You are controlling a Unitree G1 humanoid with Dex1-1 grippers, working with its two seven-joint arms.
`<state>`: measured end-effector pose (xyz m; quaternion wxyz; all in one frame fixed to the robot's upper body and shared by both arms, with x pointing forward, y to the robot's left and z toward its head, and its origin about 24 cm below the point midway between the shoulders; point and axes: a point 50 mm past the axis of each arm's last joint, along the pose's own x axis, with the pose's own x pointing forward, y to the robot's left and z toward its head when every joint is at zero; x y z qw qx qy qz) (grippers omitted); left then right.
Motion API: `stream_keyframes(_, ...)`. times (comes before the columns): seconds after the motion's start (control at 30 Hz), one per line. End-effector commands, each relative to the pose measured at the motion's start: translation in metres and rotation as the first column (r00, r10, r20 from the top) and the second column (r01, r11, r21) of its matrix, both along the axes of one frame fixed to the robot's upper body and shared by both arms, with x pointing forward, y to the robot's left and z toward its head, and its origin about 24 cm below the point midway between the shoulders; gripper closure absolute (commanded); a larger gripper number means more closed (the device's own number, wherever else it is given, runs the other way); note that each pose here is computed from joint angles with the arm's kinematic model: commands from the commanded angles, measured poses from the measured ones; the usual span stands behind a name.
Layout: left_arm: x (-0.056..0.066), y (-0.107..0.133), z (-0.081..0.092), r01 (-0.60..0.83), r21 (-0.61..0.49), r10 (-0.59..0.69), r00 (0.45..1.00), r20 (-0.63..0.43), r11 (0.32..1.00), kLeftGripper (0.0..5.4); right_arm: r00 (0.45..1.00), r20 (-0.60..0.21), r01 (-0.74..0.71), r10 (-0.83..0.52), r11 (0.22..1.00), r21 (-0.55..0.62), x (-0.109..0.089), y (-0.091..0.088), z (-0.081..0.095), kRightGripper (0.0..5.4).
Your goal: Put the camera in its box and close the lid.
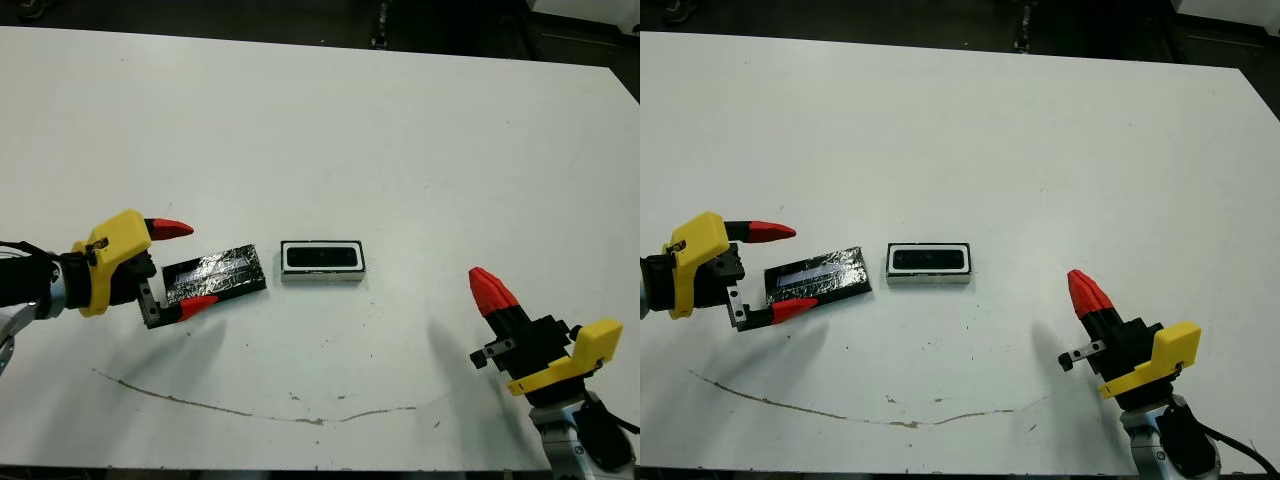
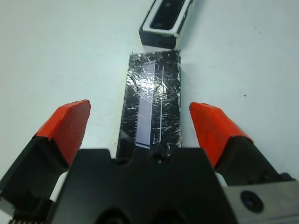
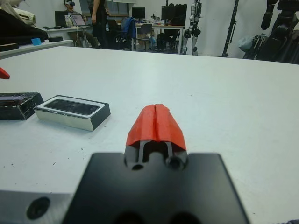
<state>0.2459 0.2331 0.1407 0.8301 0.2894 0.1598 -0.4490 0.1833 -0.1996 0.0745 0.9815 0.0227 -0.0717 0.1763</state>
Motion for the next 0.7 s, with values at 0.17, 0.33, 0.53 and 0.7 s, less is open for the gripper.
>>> stream_keyframes(0.17,0.005,0.001,-0.007,0.034,0.049,-0.033,0.999,-0.020,0.998,0.00,1.000,-0.025,0.006,-0.006,1.000,0.002,-0.003,-0.003,-0.003,5.40)
stream_keyframes(0.33,0.008,0.002,-0.012,0.022,0.038,-0.020,0.999,-0.044,0.999,0.00,1.000,-0.025,0.000,0.000,1.000,0.004,-0.003,-0.003,-0.003,5.40)
stream_keyframes(0.53,0.009,0.004,-0.017,-0.018,-0.005,0.018,0.994,-0.107,1.000,0.00,0.999,-0.035,0.000,0.001,1.000,0.008,-0.004,-0.003,-0.005,5.40)
stream_keyframes(0.7,0.008,0.008,-0.021,-0.050,-0.009,0.048,0.989,-0.138,0.999,0.00,0.999,-0.037,0.003,-0.003,1.000,0.004,-0.005,-0.002,-0.005,5.40)
